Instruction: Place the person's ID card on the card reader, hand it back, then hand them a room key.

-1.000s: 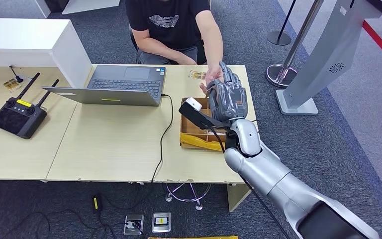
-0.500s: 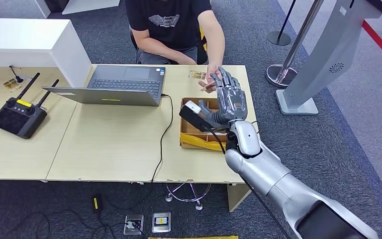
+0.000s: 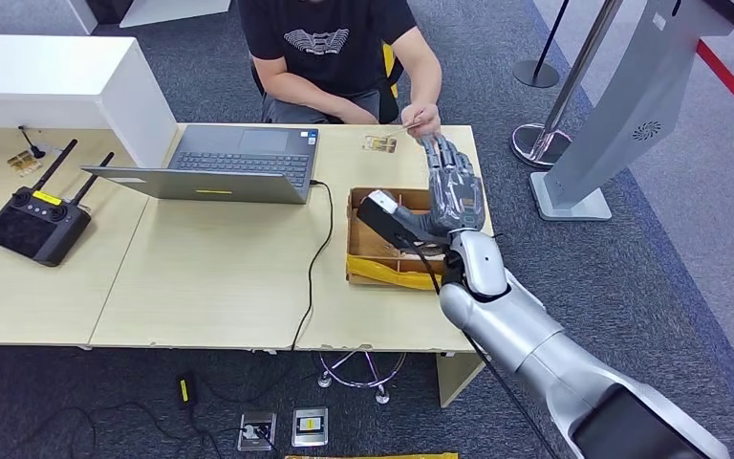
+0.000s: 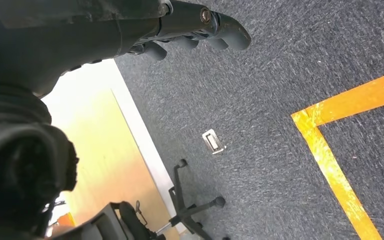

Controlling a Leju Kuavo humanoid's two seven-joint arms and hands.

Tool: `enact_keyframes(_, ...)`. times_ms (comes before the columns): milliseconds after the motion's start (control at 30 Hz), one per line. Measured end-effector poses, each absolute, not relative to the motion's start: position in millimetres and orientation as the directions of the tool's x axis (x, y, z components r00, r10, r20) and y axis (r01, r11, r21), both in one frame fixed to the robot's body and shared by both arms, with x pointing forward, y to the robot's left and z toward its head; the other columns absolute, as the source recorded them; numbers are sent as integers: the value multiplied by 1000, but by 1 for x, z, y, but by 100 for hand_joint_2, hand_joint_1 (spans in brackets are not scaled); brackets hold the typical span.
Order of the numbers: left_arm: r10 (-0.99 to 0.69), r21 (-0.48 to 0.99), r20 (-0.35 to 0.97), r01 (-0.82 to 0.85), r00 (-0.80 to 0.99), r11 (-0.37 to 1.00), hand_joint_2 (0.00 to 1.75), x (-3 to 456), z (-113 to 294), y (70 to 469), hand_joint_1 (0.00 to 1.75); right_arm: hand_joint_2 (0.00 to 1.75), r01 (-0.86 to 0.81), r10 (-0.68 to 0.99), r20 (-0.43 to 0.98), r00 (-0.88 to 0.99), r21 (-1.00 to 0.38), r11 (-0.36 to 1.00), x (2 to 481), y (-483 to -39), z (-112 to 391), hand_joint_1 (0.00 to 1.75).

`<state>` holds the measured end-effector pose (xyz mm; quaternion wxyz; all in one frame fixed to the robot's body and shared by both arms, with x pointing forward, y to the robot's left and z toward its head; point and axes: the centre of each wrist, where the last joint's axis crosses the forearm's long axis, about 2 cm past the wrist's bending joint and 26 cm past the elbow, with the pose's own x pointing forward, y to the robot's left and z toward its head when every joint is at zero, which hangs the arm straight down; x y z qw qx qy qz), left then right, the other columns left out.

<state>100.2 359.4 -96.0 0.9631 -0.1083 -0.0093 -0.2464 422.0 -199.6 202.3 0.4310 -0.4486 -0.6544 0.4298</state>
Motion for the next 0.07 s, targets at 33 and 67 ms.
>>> enact_keyframes(33, -472, -205, 71, 476, 879, 855, 0, 100, -96, 359, 0, 0, 215, 961, 186, -205, -949, 229, 424, -207, 202, 0)
enact_keyframes(67, -472, -205, 70, 476, 879, 856, 0, 100, -96, 359, 0, 0, 213, 962, 189, -195, -950, 230, 424, -210, 202, 0)
